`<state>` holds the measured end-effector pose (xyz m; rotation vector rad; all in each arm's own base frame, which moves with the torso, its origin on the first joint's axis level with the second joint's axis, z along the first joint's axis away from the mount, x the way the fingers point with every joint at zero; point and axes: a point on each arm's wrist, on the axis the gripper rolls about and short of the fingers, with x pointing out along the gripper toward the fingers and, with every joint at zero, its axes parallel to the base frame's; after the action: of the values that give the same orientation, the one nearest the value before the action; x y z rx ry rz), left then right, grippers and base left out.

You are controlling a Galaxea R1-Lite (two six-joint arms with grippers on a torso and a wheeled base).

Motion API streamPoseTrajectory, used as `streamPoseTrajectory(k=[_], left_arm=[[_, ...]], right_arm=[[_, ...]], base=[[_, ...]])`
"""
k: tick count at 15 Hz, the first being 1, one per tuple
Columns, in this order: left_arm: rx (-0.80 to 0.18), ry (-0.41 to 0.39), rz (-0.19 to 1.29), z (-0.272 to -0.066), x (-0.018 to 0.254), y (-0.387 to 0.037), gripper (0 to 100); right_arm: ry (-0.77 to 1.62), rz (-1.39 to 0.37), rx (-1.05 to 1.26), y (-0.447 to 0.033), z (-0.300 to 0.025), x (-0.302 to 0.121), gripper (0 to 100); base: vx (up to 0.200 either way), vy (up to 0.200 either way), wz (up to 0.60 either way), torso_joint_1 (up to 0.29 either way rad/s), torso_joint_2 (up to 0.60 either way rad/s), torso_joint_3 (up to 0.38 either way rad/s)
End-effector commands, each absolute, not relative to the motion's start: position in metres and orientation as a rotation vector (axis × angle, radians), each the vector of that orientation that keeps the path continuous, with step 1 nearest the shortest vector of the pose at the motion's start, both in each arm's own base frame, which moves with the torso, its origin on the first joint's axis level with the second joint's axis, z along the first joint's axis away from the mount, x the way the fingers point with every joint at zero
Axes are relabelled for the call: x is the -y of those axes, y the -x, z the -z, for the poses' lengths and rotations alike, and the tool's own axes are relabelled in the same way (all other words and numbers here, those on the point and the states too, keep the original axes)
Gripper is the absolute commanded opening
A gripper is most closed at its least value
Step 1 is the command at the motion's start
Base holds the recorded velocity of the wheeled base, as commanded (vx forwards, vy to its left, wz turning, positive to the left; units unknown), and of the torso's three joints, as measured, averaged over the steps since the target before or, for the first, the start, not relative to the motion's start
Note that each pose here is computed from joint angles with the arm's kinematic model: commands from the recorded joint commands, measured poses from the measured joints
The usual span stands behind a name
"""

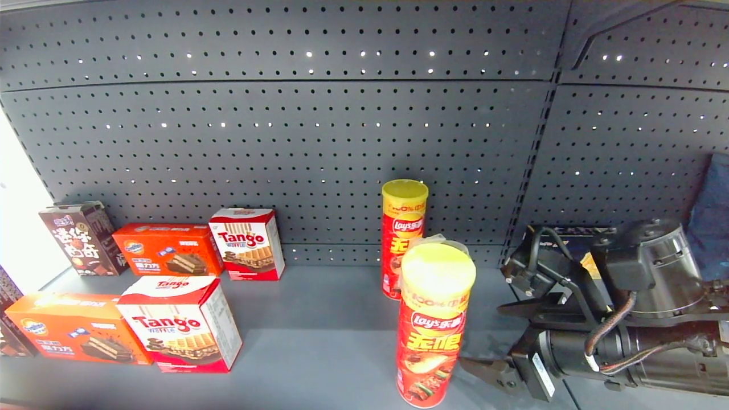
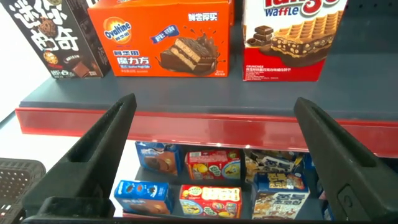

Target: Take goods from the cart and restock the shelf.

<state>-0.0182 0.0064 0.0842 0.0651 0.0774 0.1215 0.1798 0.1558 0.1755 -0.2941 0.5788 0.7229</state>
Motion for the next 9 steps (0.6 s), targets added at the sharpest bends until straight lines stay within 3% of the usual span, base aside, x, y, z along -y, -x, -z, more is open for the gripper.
streamPoseTrajectory(k=[1,9], left_arm=[[-0.081,-0.065,-0.122,-0.0841,-0.0064,0.0179,100],[-0.082,-0.057,-0.122,-0.084,-0.0064,0.0179,100]], right_arm=[[0.3,-0.726,-0.591,-0.1818,-0.172,-0.1586,100],[0.295,-0.721,-0.579,-0.1809,-0.175,-0.1563,100]], base=[[0.0,0.0,0.0,0.0,0.0,0.0],[0.0,0.0,0.0,0.0,0.0,0.0]])
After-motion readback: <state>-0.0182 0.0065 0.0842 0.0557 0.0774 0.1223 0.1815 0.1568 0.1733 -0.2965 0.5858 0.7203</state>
